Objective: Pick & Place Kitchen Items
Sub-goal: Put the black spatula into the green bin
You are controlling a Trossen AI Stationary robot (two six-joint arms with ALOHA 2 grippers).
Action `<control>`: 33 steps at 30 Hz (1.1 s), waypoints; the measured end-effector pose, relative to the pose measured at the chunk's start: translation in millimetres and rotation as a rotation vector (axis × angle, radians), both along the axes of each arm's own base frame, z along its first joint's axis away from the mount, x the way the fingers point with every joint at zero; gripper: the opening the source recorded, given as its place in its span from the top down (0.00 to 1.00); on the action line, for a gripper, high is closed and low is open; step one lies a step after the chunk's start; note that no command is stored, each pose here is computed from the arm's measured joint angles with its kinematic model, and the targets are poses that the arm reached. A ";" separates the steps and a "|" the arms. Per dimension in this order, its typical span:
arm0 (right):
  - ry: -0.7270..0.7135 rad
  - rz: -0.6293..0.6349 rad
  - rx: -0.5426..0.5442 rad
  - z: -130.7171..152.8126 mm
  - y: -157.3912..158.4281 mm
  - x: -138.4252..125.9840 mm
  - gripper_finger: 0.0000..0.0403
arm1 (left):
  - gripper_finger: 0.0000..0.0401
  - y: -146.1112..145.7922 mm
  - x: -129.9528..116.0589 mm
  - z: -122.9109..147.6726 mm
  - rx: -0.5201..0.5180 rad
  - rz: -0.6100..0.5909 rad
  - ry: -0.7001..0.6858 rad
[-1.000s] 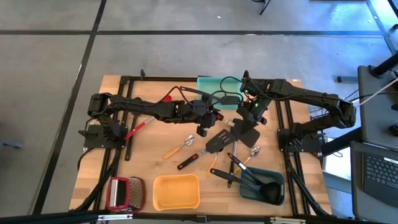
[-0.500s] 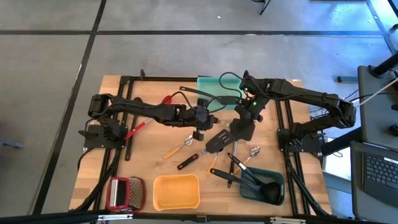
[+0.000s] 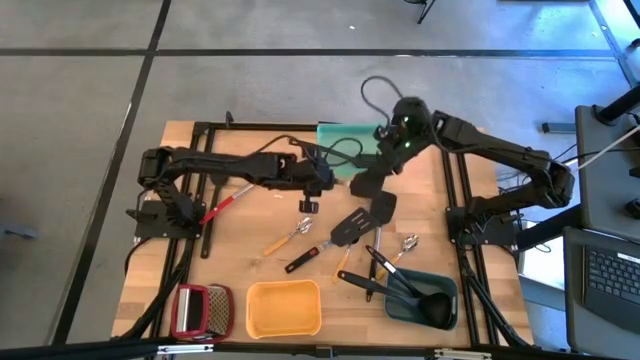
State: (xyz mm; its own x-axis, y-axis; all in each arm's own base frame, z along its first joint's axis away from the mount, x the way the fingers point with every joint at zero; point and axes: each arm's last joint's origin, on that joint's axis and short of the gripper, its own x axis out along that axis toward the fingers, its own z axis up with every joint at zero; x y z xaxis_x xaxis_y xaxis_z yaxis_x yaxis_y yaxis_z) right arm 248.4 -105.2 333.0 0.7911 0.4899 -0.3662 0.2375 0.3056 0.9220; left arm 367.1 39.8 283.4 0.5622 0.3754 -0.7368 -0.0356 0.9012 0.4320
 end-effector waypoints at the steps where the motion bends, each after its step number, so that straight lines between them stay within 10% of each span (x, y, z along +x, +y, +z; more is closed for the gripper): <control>1: -0.022 -0.004 -0.021 5.8 -2.5 -0.9 0.59 | 0.74 3.2 -0.4 4.4 0.001 0.007 0.001; 19: -0.029 -0.318 -0.504 83.0 -42.9 -42.4 0.55 | 0.74 68.1 -11.7 25.9 -0.102 0.101 0.010; 33: 0.027 -0.288 -0.577 91.3 -13.4 -44.2 0.54 | 0.74 103.4 18.1 -13.0 -0.108 0.141 0.229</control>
